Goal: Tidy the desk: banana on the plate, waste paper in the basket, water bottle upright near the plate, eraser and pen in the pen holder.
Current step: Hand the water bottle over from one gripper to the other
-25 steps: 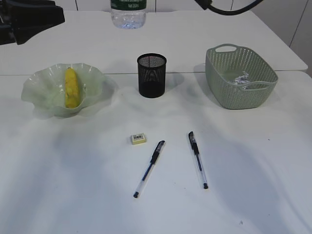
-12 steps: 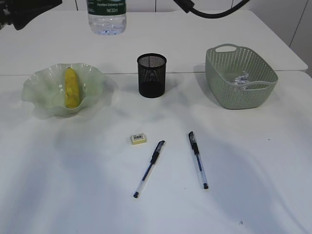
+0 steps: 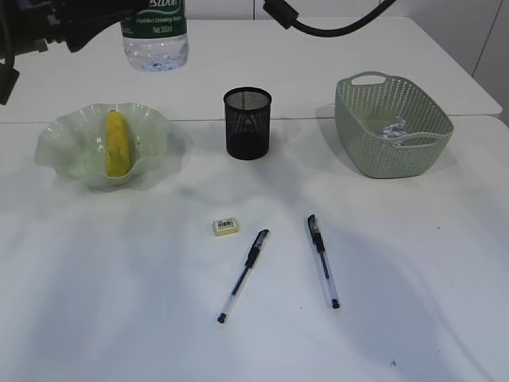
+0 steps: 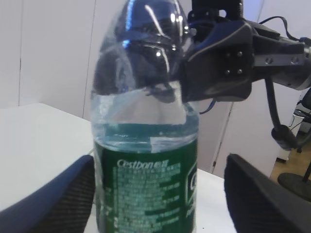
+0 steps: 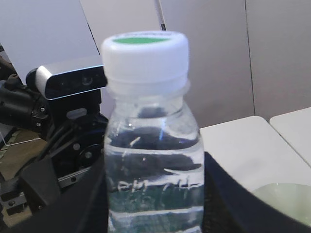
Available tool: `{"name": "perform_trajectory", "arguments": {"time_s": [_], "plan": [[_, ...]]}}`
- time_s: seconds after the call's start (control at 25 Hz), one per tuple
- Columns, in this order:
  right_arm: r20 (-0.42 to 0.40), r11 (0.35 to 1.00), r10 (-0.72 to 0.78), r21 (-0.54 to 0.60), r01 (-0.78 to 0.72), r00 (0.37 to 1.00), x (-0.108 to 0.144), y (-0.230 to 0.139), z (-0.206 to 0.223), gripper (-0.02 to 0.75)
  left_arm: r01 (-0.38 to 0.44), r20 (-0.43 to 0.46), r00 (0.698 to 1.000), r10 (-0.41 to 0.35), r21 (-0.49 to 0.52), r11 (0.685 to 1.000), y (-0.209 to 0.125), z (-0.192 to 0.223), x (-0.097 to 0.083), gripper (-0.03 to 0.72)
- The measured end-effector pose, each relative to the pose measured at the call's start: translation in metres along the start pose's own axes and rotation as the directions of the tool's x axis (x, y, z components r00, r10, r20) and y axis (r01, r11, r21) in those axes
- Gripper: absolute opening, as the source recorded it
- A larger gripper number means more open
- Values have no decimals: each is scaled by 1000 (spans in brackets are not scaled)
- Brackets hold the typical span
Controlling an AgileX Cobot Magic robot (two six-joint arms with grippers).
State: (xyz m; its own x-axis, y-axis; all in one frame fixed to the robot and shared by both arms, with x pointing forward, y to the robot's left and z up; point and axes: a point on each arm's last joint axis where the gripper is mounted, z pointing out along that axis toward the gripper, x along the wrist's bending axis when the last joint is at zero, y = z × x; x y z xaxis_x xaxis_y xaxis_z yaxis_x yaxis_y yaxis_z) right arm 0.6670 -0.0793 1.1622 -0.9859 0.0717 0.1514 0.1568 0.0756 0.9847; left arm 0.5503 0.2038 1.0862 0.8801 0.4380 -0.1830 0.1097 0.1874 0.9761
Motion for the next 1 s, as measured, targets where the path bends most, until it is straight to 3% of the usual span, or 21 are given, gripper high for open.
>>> {"name": "perform_trajectory", "arguments": {"time_s": [1.0], "plan": [[-69, 998, 65, 18, -64, 995, 19, -1, 29, 344, 52, 2, 999, -52, -18, 998, -2, 11, -6, 569]]}}
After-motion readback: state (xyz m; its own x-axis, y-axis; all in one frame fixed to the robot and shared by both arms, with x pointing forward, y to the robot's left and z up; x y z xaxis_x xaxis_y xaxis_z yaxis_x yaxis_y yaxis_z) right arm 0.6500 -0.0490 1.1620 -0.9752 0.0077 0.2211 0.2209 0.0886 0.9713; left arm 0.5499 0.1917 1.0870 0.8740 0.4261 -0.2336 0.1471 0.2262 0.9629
